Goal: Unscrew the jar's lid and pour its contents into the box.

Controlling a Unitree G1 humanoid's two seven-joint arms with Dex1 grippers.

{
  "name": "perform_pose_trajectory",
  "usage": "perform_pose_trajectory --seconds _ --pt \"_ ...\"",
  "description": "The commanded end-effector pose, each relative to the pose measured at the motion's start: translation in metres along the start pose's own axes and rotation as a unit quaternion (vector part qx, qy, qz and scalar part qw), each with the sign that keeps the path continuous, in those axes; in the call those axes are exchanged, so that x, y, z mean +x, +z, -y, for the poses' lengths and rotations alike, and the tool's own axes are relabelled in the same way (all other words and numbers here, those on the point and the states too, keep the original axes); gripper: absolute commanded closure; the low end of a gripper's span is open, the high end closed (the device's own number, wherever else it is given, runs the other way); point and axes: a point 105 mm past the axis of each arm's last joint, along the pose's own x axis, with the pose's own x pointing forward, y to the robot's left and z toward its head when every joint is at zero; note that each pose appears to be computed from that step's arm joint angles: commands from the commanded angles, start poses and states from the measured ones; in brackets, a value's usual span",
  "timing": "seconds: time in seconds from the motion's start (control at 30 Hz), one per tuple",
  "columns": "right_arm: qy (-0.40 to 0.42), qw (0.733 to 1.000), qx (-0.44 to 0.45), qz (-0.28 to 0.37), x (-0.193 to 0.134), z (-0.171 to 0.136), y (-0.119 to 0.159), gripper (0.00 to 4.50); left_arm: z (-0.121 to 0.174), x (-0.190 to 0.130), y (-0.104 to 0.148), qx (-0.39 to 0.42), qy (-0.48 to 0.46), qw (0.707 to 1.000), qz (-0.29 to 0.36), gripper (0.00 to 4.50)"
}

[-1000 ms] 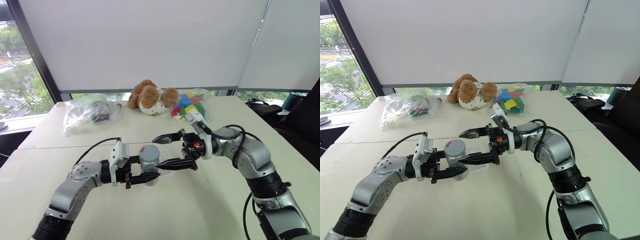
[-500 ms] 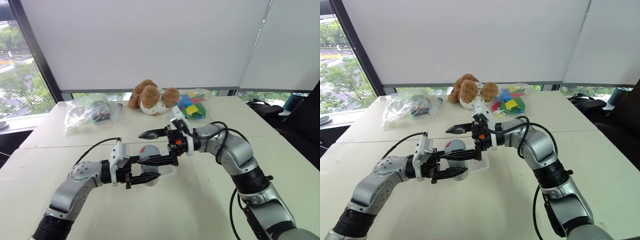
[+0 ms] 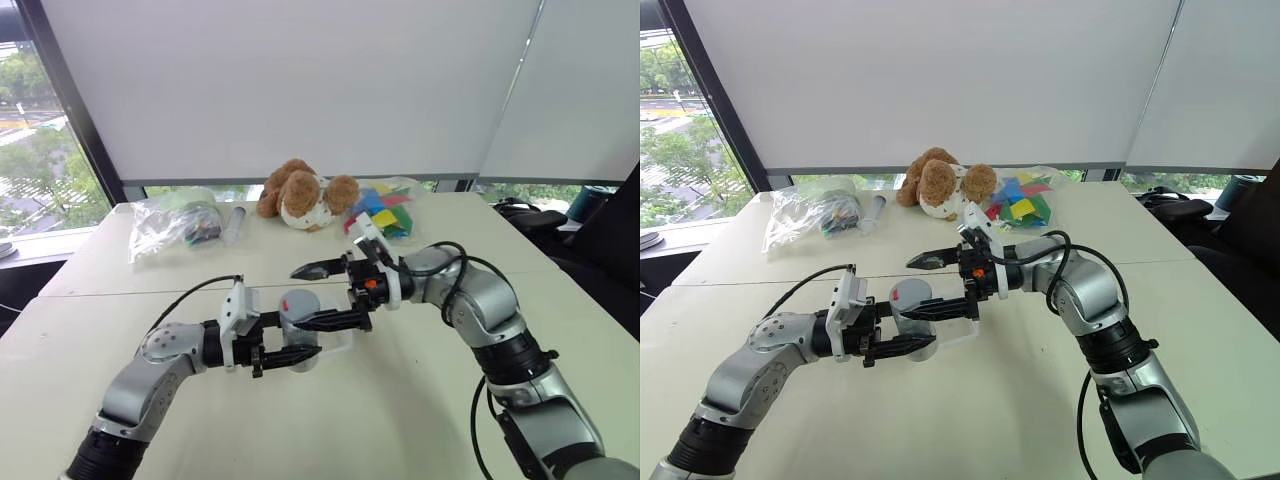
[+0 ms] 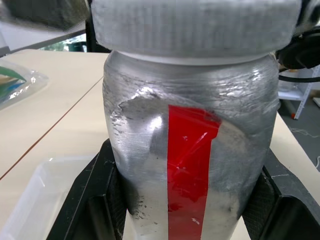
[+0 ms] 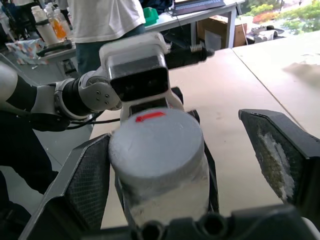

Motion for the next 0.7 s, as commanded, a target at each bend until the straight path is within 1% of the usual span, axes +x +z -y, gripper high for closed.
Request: perform_pose_trajectory --seconds 0.03,0.17,0.27,0.47,0.7 --pt "0.012 0.999 -0.022 0.024 -0.005 -0.007 0.013 0.06 0.004 0.001 0.011 0.021 -0.006 1.0 0.014 2.27" --pt "0.03 0.998 -0.02 0.052 -0.004 -0.013 0.027 0.06 0.004 0.001 0.012 0.021 -0.005 1.0 0.013 2.27" --pt "0.029 0.998 -0.026 0.049 -0.001 -0.013 0.033 0.06 0.005 0.0 0.011 0.02 -0.006 1.0 0.012 2.27" --pt "0.023 0.999 -0.028 0.031 0.01 -0.011 0.029 0.06 0.005 0.001 0.012 0.019 -0.009 1.0 0.013 2.27" --pt "0.034 0.999 -0.024 0.03 0.015 -0.012 0.025 0.06 0.005 0.001 0.012 0.019 -0.008 1.0 0.012 2.27"
